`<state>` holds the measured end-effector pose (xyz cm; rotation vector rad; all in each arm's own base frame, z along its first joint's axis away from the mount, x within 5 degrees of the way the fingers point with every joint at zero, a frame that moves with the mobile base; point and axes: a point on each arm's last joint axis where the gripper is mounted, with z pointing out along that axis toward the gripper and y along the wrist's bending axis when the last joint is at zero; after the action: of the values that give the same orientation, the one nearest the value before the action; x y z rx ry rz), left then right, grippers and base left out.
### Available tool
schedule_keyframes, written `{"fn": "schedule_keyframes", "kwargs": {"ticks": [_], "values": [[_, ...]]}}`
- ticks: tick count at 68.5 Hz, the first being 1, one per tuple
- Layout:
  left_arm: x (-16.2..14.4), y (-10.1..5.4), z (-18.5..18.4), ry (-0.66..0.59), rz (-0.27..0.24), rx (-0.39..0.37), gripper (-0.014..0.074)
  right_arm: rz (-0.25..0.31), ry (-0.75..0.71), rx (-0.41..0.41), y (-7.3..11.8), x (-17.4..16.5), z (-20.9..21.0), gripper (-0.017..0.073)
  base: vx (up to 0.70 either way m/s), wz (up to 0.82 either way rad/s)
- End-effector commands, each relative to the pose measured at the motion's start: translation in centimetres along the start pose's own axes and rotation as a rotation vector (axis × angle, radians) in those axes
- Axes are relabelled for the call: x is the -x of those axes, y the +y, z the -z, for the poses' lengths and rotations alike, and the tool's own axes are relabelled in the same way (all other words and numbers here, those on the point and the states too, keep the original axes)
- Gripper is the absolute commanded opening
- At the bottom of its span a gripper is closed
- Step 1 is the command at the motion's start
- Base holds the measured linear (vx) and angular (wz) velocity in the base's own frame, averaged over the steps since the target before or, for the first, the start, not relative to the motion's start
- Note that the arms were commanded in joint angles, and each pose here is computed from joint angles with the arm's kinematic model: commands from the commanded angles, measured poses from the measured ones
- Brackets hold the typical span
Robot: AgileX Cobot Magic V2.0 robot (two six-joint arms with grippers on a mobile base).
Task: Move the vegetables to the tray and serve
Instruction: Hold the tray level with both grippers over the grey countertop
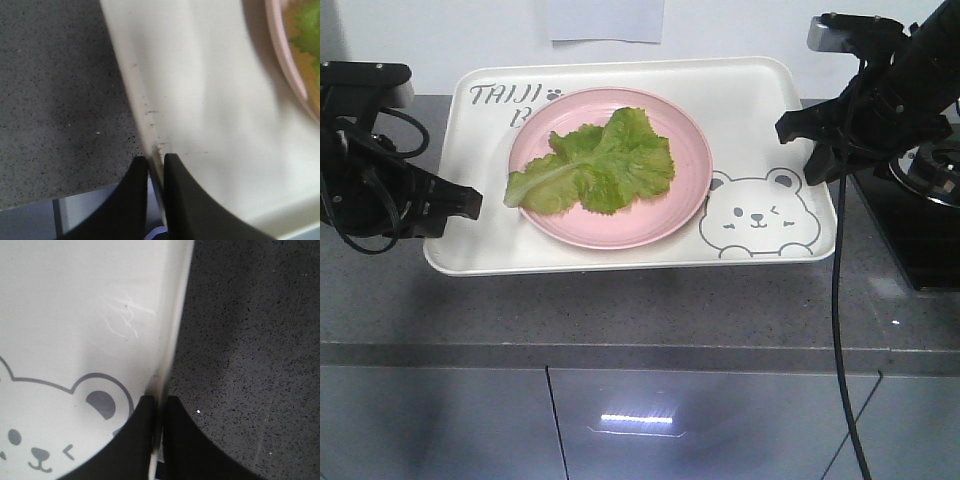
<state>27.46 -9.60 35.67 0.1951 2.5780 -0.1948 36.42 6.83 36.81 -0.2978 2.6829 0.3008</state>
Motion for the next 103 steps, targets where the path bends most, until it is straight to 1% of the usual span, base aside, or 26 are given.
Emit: {"fn": "schedule_keyframes", "kwargs": {"ticks": [1,103], "values": [[1.04,-1.12,2.18,-0.141,-0.004,-0.080,-0.0006,0.036,-0.073,0.061,1.55,-0.10,2.99,-0.0006,0.05,0.01],[1.04,-1.12,2.18,-0.141,-0.004,-0.080,-0.0006,0.036,-0.073,0.061,1.55,-0.10,2.99,-0.0006,0.05,0.01]]}}
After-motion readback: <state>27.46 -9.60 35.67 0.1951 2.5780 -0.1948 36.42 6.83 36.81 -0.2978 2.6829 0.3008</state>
